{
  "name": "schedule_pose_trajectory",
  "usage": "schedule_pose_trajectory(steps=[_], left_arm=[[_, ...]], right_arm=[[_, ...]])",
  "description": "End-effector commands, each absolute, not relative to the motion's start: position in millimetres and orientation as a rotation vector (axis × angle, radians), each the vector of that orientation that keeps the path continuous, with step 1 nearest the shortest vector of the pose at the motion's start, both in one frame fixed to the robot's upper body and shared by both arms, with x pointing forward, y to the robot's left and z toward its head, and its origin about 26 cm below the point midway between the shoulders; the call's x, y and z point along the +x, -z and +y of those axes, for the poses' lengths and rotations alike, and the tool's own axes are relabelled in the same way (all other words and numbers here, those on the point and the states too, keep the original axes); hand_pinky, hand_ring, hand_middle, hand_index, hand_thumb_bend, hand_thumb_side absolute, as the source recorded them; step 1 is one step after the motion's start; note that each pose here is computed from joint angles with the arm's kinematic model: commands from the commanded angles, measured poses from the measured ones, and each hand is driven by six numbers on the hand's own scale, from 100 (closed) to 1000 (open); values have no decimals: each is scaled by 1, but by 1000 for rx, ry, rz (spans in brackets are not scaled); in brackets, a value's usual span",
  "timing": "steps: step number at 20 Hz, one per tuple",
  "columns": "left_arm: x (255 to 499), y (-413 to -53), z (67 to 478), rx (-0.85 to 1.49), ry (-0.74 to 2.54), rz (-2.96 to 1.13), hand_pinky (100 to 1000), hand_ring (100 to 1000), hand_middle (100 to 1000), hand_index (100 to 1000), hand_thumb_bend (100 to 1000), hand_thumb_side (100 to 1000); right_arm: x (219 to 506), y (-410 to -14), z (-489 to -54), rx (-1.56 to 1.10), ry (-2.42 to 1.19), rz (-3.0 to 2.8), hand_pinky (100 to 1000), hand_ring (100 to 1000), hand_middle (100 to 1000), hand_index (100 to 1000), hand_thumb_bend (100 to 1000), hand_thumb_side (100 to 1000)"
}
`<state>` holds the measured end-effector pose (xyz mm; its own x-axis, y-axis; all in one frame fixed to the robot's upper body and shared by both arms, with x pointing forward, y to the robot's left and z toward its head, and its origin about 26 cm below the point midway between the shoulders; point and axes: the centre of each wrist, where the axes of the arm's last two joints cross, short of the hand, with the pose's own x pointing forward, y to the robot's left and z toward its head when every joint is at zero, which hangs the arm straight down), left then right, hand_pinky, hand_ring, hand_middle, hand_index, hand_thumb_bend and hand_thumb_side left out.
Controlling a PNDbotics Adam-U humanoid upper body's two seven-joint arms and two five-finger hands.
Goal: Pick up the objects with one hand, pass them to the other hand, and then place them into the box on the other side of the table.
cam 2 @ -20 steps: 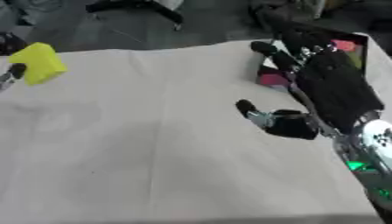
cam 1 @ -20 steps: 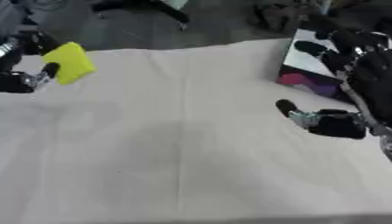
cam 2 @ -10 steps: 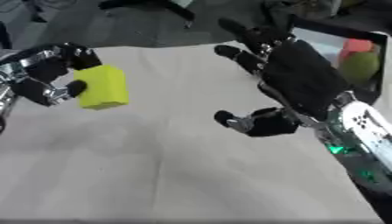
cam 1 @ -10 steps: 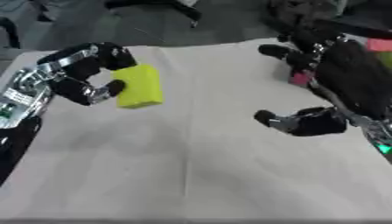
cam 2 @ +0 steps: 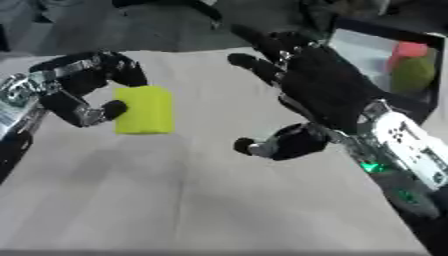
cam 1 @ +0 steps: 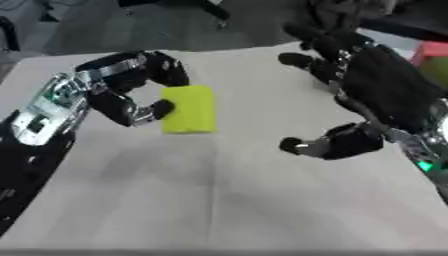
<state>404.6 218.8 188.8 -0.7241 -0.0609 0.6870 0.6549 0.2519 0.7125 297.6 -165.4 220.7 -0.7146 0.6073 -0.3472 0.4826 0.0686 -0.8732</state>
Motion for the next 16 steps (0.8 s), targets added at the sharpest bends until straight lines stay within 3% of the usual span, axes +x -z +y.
schedule_pose_trajectory(steps=[1,16], left_arm=[[407,-200,208,-581,1753,-1956,532,410,349,530,100,275],[419,-213,164,-666,1752,-1981,530,406,345,525,100,273]], right_arm=[[294,-230,-160,-1135,-1730,-2250,796,813,1000,903,665,539],[292,-233,-148,-1047,-1733,-2289,774,810,1000,887,693,514]])
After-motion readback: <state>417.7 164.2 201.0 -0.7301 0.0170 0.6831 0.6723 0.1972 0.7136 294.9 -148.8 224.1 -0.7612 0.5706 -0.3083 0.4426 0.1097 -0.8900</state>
